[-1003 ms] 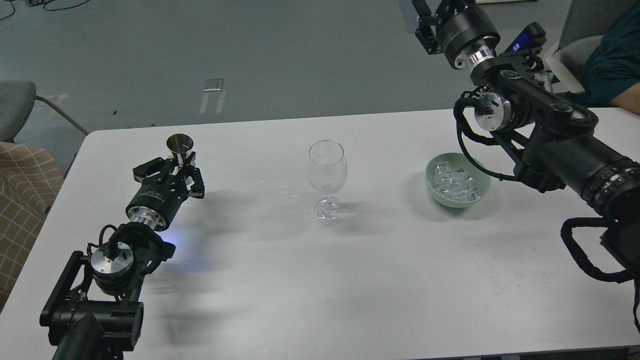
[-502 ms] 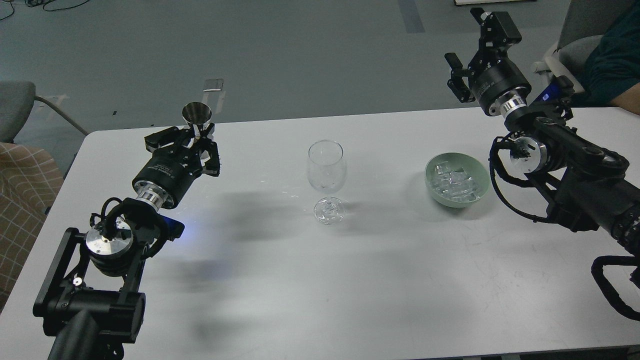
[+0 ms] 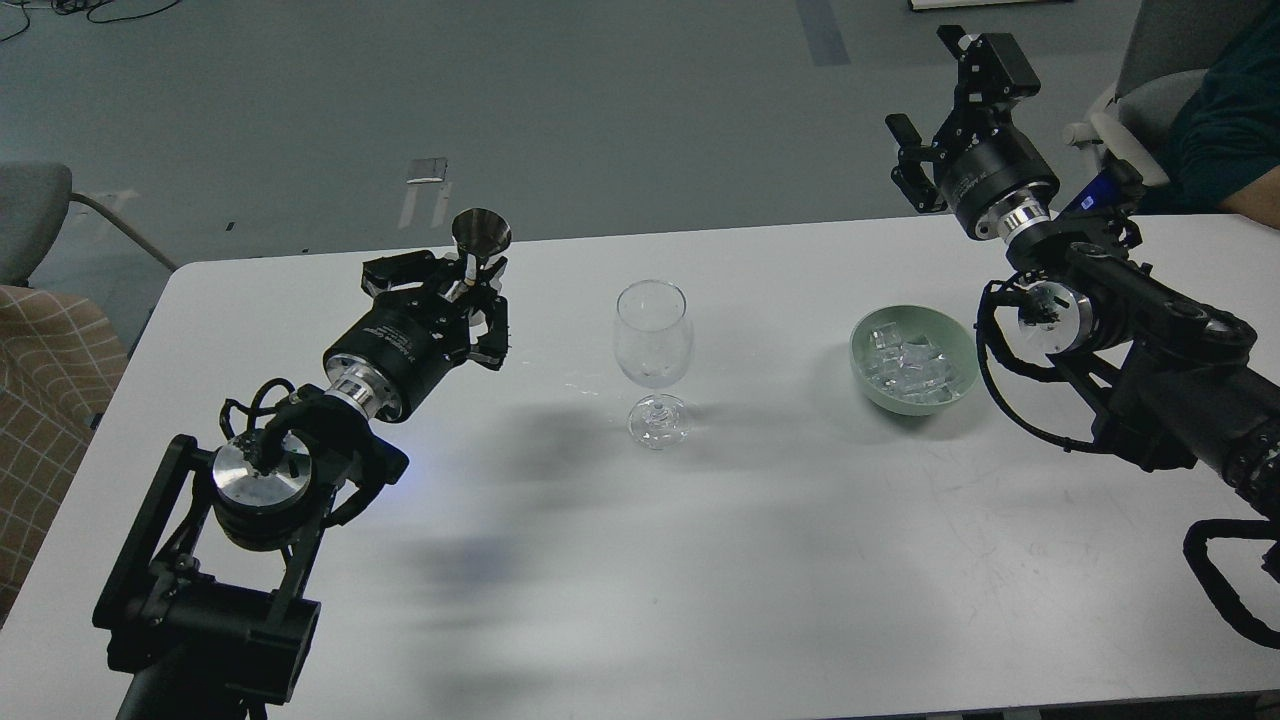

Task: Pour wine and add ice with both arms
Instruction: 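Carry the jigger with the left gripper up beside the wine glass, then tilt the jigger over the wine glass mouth with the left gripper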

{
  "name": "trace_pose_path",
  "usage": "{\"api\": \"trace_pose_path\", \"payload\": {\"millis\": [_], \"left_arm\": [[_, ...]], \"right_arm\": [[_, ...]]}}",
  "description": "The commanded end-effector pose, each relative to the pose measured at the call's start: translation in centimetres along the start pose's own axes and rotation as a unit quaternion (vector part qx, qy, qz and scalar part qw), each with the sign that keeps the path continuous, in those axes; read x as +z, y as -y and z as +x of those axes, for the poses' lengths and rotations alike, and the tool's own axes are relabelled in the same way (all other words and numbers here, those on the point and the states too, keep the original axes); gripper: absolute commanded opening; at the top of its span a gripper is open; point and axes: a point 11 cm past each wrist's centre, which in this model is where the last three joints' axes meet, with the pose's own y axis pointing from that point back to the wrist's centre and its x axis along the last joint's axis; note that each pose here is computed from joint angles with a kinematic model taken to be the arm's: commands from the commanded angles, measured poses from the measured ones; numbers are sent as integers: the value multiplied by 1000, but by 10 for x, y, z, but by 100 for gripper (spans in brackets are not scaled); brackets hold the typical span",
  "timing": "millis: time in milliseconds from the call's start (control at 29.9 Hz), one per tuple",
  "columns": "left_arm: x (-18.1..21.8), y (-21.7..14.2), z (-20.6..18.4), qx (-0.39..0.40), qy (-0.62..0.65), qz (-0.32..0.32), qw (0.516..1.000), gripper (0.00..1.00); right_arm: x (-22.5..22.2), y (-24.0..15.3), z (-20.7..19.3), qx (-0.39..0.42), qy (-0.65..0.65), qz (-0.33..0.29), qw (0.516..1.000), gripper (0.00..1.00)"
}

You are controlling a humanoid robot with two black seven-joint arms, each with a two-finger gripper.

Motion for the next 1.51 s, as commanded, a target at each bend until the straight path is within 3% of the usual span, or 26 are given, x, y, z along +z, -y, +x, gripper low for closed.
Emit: {"api": "trace_pose_path", "payload": {"millis": [0,334,1472], "left_arm": [[-18,4,-7,-2,9,25,1000,0],[-43,16,-20,-7,48,50,998,0],[-41,36,-36,9,169,30,985,0]], "right_arm": [[3,-2,1,1,1,-3,1000,100],[4,-2,-1,-2,2,-3,1000,100],[4,-2,-4,-2,3,-3,1000,100]]}}
